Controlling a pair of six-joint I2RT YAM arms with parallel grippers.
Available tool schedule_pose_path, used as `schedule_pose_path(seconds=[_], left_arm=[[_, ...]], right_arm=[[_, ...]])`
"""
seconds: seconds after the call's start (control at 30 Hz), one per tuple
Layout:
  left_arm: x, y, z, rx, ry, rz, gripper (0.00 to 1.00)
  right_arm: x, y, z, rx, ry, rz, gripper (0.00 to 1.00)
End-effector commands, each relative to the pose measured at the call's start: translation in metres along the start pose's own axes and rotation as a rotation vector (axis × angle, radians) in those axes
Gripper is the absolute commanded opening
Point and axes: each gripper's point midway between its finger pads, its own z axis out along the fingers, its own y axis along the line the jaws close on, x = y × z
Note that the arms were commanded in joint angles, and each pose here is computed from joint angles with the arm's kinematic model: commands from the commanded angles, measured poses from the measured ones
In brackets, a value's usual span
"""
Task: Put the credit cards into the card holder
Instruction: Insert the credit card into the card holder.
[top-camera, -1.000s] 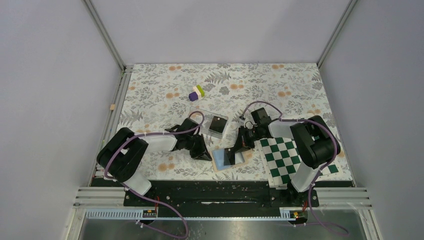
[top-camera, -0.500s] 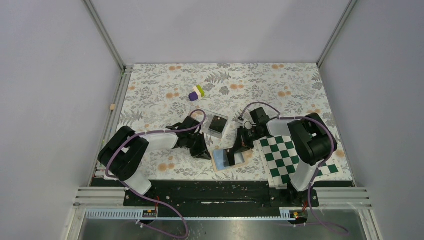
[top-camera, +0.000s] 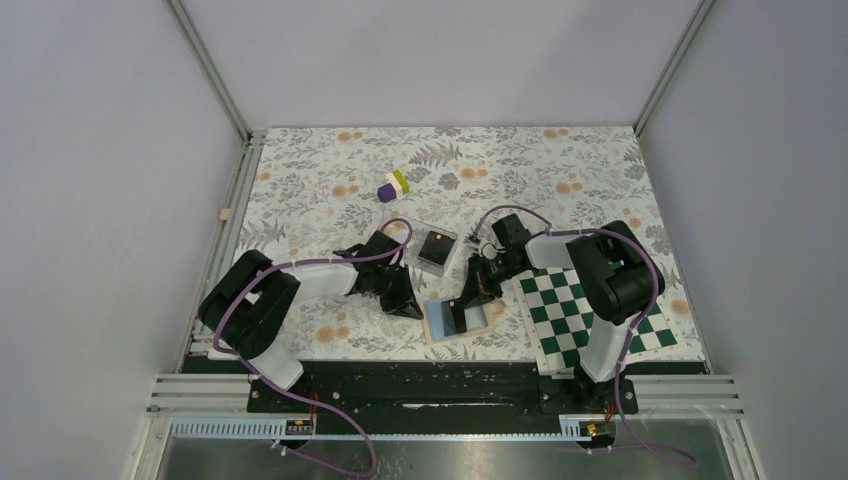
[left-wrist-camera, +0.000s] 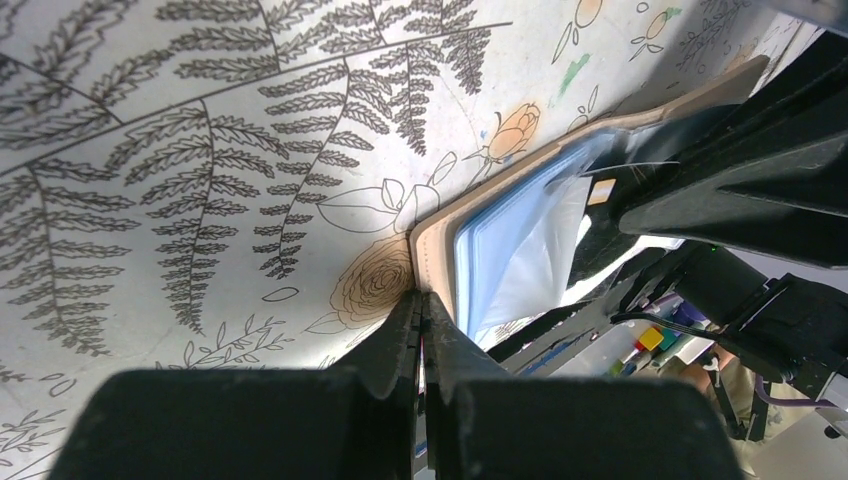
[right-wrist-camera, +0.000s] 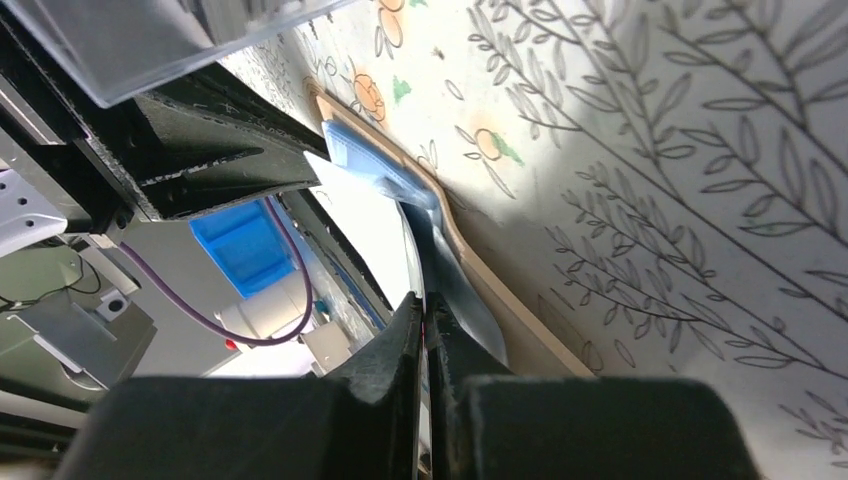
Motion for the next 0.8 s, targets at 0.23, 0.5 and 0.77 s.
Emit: schedule_pose_path(seconds=[0.23, 0.5, 0.77], left_arm=[[-0.007, 0.015, 0.009, -0.071, -0.026, 0.016, 0.0], [-0.007, 0.012, 0.006, -0.062, -0.032, 0.019, 0.0], [-0.003, 0.002, 0.013, -0.043, -0.022, 0.014, 0.0]], right_arm=[[0.003, -0.013, -0.003, 0.203, -0.005, -0.06, 0.43], [0.007, -0.016, -0.016, 0.341, -0.046, -0.062, 0.55], [0.011, 0.0, 0.007, 0.341, 0.01, -0.084, 0.56]])
